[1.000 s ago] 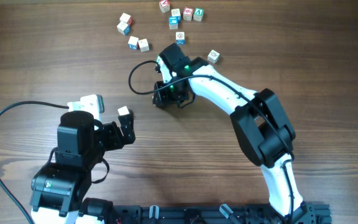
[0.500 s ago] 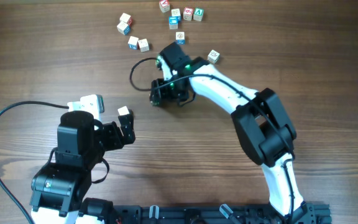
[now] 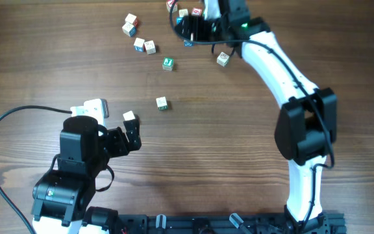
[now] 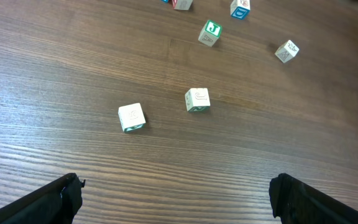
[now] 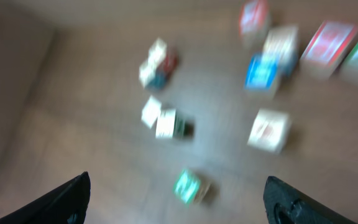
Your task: Form a horizontal line
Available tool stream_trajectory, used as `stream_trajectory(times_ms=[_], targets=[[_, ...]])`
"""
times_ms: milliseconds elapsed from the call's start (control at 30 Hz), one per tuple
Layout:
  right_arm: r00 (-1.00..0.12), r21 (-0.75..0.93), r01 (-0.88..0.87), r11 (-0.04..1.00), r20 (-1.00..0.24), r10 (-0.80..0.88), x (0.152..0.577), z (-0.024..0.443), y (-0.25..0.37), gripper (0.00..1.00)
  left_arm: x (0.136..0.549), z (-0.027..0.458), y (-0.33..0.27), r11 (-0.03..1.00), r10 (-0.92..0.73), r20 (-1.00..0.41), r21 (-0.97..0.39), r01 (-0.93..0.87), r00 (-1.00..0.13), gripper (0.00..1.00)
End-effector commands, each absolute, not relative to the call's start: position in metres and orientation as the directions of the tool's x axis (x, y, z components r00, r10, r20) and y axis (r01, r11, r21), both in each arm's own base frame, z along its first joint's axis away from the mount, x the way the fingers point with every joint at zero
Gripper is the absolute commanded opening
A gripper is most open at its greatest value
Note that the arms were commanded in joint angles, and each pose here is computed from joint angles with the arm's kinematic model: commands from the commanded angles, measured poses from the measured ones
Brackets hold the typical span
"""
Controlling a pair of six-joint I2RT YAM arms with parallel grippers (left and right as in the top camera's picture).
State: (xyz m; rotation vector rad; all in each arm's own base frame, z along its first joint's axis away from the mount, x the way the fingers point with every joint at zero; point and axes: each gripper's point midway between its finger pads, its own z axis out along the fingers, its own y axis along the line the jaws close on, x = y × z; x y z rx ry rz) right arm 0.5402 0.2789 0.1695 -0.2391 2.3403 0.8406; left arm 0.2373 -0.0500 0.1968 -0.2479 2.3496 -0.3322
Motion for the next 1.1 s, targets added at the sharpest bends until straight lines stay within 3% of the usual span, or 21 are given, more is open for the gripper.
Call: stream_trajectory(times_ms=[0,233,333,500,667,833,1067], targets=[[-0.694,0.367,-0.329,0.87,-0.719,0.041,0.56,0.188,0.261,0.89,0.237,0.2,-0.052,0.943,-0.282,-0.65,-0.324,-0.078,-0.706,1.0],[-0.733,0.226,-0.178,0.958,-0.68,0.024,0.574,0.136,0.219,0.89,0.237,0.2,-0.052,0.943,-0.282,-0.65,-0.324,-0.078,-0.706,1.0],[-0.799,0.201,-0.132,0.971,-0.601,0.016,0.566,0.101,0.204,0.88,0.237,0.2,-0.052,0.943,-0.282,-0.65,-0.324,-0.078,-0.706,1.0],[-0.864,0.182,0.098,0.979,-0.473,0.174,0.556,0.04,0.179,0.88,0.237,0.2,-0.052,0.943,-0.282,-0.65,-0.324,-0.078,-0.706,1.0],[-0.846,0.124,0.256,0.959,-0.452,0.284,0.553,0.01,0.159,0.84,0.237,0.2,-0.052,0.943,-0.282,-0.65,-0.324,-0.078,-0.706,1.0],[-0.846,0.064,0.327,0.943,-0.425,0.322,0.542,0.0,0.145,0.72,0.237,0.2,-0.052,0.943,-0.282,-0.65,-0.324,-0.078,-0.706,1.0],[-0.88,0.134,0.309,0.942,-0.336,0.336,0.529,-0.006,0.161,0.42,0.237,0.2,-0.052,0.943,-0.282,-0.65,-0.324,-0.078,-0.706,1.0]])
